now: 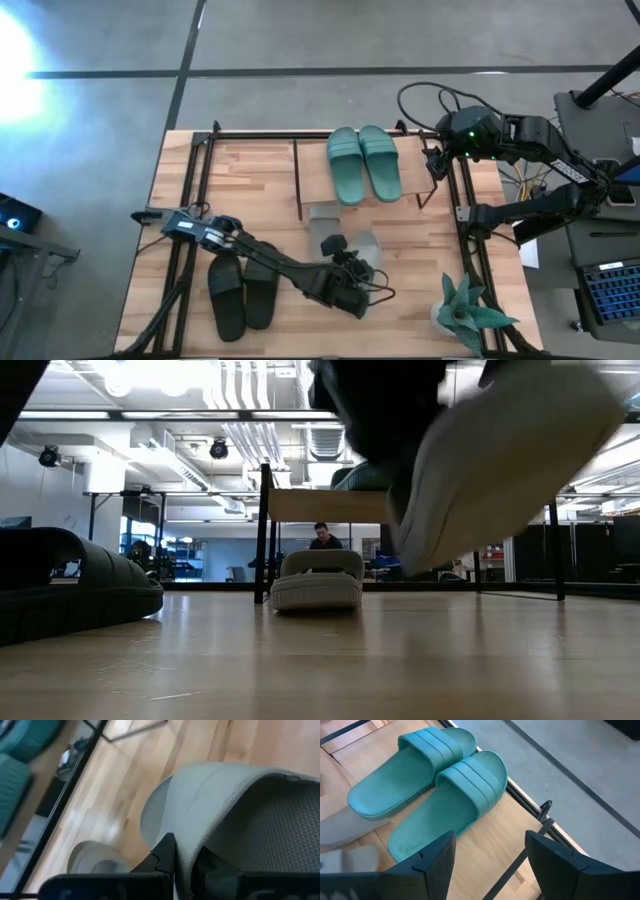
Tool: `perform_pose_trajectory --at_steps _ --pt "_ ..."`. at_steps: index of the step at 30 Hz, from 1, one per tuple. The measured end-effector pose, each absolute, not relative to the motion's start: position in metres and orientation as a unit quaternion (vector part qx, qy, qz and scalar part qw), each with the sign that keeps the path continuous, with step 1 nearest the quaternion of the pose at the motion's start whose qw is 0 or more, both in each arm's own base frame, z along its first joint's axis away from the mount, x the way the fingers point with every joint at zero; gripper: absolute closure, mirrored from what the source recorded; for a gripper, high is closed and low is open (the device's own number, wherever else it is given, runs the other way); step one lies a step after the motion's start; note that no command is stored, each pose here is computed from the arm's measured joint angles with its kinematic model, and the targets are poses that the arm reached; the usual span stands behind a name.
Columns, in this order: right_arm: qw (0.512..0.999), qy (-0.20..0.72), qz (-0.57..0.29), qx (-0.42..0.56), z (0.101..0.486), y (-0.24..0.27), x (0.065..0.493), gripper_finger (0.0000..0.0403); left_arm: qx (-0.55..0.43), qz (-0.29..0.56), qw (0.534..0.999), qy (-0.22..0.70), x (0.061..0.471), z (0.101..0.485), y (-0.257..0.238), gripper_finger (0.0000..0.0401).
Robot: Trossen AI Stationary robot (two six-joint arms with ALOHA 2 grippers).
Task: Pick and place slides into the shelf
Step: Put the gray slide under the shelf
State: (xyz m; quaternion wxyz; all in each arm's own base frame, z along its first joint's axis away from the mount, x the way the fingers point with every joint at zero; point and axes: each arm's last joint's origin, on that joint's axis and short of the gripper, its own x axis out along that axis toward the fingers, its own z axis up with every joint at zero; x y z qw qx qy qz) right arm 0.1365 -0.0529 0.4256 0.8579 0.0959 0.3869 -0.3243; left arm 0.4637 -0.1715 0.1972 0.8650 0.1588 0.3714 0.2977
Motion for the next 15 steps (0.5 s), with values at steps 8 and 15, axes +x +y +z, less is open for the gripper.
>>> perform_pose_trajectory --at_steps 8,15 --pt "0.852 0.401 -0.323 0.094 0.424 -0.052 0.134 0.0172 0.209 0.355 0.825 0.387 0.469 0.177 -0.146 0.0392" --pt "0.845 0.414 -0.324 0.095 0.422 -0.052 0.132 0.0172 0.199 0.376 0.807 0.410 0.476 0.167 -0.112 0.0367"
